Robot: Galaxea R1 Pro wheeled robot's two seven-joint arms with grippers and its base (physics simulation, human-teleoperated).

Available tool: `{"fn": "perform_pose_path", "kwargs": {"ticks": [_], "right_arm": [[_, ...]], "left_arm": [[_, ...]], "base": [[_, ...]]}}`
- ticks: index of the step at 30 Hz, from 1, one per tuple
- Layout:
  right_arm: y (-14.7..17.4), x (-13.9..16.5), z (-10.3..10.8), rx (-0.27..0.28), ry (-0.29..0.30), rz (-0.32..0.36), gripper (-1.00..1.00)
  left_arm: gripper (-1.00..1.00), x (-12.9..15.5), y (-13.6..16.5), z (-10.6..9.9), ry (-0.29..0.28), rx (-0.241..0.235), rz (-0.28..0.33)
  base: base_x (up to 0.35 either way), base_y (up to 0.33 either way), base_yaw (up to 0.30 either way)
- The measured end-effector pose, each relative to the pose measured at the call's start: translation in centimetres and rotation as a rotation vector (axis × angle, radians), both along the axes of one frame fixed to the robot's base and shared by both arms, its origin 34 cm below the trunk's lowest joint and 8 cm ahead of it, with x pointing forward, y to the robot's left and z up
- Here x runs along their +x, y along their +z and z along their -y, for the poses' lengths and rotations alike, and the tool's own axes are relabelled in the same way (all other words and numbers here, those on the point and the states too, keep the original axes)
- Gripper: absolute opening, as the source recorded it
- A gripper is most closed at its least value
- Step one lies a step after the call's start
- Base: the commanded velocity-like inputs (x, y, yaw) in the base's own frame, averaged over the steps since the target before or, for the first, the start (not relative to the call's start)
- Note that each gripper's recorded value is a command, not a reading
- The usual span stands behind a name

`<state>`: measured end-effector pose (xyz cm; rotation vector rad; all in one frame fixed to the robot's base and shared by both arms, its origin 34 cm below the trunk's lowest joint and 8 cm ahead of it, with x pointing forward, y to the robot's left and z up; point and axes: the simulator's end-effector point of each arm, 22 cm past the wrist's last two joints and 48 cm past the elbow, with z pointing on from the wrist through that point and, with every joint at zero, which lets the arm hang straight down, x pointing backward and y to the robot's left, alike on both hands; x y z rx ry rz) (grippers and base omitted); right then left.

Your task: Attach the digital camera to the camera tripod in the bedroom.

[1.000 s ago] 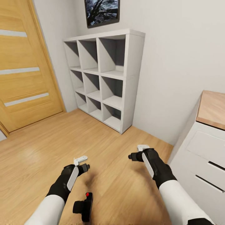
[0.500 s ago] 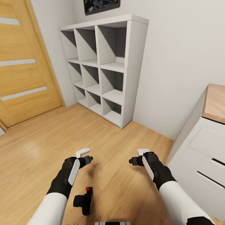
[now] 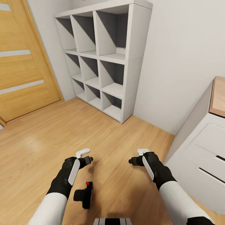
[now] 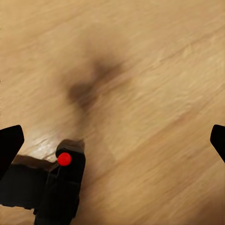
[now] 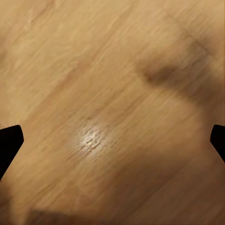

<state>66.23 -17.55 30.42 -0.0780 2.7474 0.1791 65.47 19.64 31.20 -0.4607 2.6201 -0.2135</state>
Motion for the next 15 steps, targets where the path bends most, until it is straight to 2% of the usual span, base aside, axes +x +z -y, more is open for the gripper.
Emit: {"fn": "perform_pose_path", "kwargs": {"ticks": [15], "right_arm": [[-3.7,-1.3,0.0,0.0,0.001,-0.06,1.0]], "left_arm": [[1.0,-1.3,-3.7,0.0,-0.002,0.004,-0.063]], "base": [[0.0,0.0,0.0]]}}
